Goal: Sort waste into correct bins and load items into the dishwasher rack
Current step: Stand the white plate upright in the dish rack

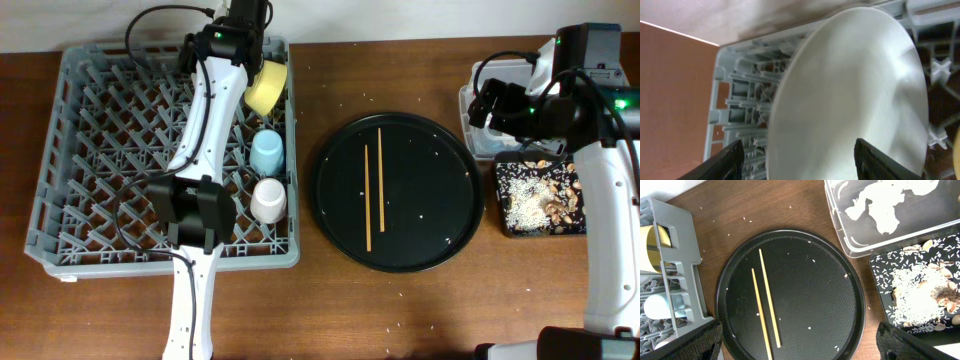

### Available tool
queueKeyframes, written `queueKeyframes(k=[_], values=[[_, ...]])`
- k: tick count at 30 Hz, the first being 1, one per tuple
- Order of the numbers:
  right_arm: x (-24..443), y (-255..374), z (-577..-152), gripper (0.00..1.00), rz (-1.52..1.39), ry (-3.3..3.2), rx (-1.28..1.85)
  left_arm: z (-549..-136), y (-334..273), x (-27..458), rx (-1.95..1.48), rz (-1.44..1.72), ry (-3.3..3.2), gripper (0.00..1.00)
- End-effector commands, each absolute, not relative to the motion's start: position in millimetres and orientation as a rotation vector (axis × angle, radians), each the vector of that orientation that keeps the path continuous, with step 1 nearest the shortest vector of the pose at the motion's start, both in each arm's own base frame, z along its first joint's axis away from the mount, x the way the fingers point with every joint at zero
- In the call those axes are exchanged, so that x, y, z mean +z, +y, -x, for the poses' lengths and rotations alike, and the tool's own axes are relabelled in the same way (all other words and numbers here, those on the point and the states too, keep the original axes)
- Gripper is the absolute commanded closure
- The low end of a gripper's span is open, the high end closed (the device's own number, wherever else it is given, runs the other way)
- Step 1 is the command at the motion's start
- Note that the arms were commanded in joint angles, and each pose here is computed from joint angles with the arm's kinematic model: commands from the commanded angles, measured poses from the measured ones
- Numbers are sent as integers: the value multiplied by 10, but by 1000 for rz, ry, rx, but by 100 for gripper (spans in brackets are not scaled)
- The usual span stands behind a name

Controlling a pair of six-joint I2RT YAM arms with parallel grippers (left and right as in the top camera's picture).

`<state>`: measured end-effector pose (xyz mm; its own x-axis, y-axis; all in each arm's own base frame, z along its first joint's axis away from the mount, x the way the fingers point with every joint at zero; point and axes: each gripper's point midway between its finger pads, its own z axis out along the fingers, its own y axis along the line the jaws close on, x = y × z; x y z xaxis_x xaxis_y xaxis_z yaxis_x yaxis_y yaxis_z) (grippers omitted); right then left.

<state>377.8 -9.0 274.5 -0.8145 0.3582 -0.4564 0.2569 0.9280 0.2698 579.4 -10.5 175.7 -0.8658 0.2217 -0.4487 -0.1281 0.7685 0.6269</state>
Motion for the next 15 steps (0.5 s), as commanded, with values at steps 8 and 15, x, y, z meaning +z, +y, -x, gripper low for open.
queueKeyframes(k=[8, 15], values=[[2732, -120, -3775, 2, -460, 2568, 261, -4769, -1776, 2668, -254, -398, 2586, 35], [2732, -120, -3775, 2, -460, 2568, 261, -4363, -2970, 1035, -261, -347, 2957, 49]])
